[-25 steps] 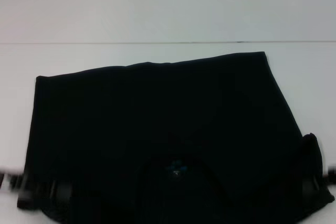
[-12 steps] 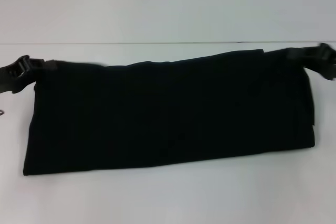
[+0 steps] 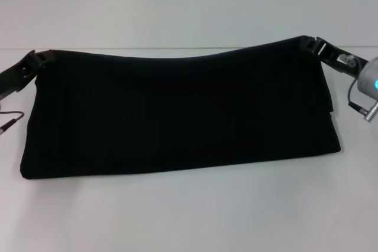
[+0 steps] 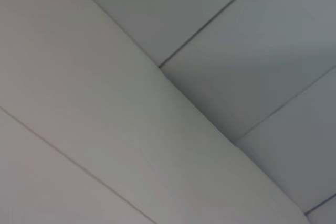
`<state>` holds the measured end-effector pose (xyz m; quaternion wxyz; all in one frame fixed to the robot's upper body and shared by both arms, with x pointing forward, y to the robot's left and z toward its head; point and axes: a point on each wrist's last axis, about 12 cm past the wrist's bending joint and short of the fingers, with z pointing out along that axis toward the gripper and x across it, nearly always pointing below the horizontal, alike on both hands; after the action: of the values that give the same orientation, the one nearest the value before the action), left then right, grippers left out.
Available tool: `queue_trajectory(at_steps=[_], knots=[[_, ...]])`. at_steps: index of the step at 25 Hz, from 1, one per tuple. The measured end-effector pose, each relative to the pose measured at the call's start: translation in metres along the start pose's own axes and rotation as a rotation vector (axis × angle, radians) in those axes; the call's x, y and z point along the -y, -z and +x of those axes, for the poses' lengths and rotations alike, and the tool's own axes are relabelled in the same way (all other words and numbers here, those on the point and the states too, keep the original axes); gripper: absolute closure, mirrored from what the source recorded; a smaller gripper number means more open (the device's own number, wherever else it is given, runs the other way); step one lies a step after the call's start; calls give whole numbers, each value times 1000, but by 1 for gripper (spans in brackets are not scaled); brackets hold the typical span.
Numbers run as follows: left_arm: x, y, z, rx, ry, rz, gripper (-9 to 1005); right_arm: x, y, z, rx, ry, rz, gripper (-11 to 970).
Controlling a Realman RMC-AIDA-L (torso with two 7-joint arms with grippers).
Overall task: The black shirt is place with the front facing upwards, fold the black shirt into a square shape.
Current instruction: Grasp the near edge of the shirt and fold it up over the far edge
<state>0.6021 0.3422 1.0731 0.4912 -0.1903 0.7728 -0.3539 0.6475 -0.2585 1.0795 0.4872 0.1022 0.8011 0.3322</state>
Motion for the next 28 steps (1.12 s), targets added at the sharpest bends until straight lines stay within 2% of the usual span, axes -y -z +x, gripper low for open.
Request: queue_trajectory(at_steps=[7,12,17,28], knots=[[11,-18,10,56,-54,-37,959,-7,-13,3,52,50,40,884],[18,-28,8,93,-78,-54,959,-11,-17,3,87,65,45,879],[21,-36,13,111,-90,-83,959,-13,-21,4,112,87,82,874],[22,-41,25,140,-75,-103,959,-27,-33,7,138,232,100,862]])
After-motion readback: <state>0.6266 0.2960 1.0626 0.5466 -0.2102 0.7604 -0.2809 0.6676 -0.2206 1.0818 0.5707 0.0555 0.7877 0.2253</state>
